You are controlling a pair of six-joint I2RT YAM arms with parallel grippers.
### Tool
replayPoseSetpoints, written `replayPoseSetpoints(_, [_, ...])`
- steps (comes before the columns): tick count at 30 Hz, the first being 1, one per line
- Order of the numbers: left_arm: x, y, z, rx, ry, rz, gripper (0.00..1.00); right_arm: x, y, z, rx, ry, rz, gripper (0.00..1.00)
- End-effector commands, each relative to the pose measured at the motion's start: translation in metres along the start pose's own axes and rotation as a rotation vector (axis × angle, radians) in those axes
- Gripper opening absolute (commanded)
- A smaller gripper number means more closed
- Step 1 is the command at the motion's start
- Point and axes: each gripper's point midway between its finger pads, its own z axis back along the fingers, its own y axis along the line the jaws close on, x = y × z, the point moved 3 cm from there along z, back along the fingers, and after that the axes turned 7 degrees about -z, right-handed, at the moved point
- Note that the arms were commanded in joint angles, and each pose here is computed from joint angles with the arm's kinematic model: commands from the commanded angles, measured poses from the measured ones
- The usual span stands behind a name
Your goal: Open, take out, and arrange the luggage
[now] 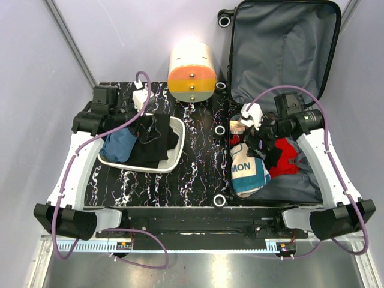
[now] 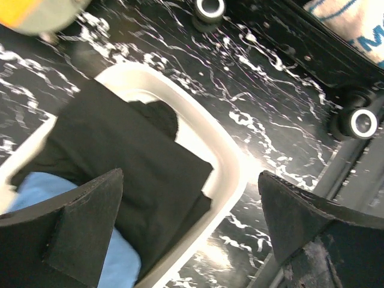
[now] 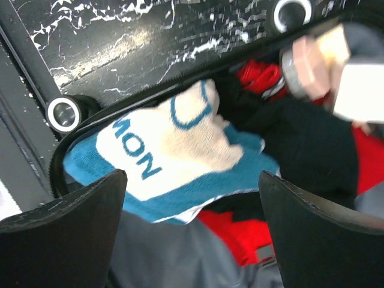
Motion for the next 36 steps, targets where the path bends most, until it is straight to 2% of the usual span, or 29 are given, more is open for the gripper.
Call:
replayPoseSetpoints(1, [-0.006,-0.016,-0.016,-0.091,-0.022,0.106,0.99,0.023,-0.006,-0.009,0.111,-0.049,0.233,1.0])
replayPoseSetpoints(4, [-0.008,-0.016,-0.018,-0.081,-0.033,0.119,0.99,0.018,-0.006,-0.027,0.209,-0.015,0.211,1.0])
replayPoseSetpoints(8, [-0.009,-0.015,-0.019,-0.078,-0.03,0.134,0.99,-0.012,0.004,-0.044,0.363,0.121,0.144,1.0])
replayPoseSetpoints(10, [-0.011,-0.016,-0.021,-0.08,-0.025,0.14,0.99,-0.028,0.003,-0.052,0.378,0.182,0.118,1.0])
replayPoseSetpoints(12, [-0.011,-0.016,-0.023,-0.087,-0.028,0.143,0.99,-0.034,0.004,-0.05,0.371,0.194,0.129,0.92])
replayPoseSetpoints(13, [-0.013,-0.018,-0.024,-0.095,-0.025,0.15,0.99,-0.036,0.006,-0.048,0.367,0.199,0.129,0.82])
replayPoseSetpoints(14, [-0.013,-0.02,-0.026,-0.104,-0.025,0.156,0.99,-0.036,0.009,-0.044,0.366,0.2,0.128,0.64])
replayPoseSetpoints(17, [-0.013,-0.032,-0.033,-0.152,-0.032,0.155,0.99,-0.032,0.021,-0.022,0.334,0.168,0.164,0.44])
replayPoseSetpoints(20, [-0.008,-0.048,-0.045,-0.206,-0.05,0.125,0.99,-0.026,0.031,0.001,0.283,0.114,0.219,0.0])
replayPoseSetpoints(25, [0.021,-0.073,-0.063,-0.301,-0.189,0.024,0.99,-0.022,0.047,0.029,0.176,0.008,0.34,0.0])
replayPoseSetpoints(30, [0.066,-0.119,-0.078,-0.373,-0.4,-0.244,0.99,-0.023,0.054,0.044,0.089,-0.068,0.519,0.0])
replayPoseSetpoints(32, [0.079,-0.144,-0.085,-0.416,-0.44,-0.355,0.99,-0.019,0.054,0.049,0.062,-0.094,0.611,0.0])
replayPoseSetpoints(36, [0.111,-0.175,-0.104,-0.483,-0.494,-0.405,0.99,-0.007,0.06,0.064,-0.015,-0.187,0.81,0.0])
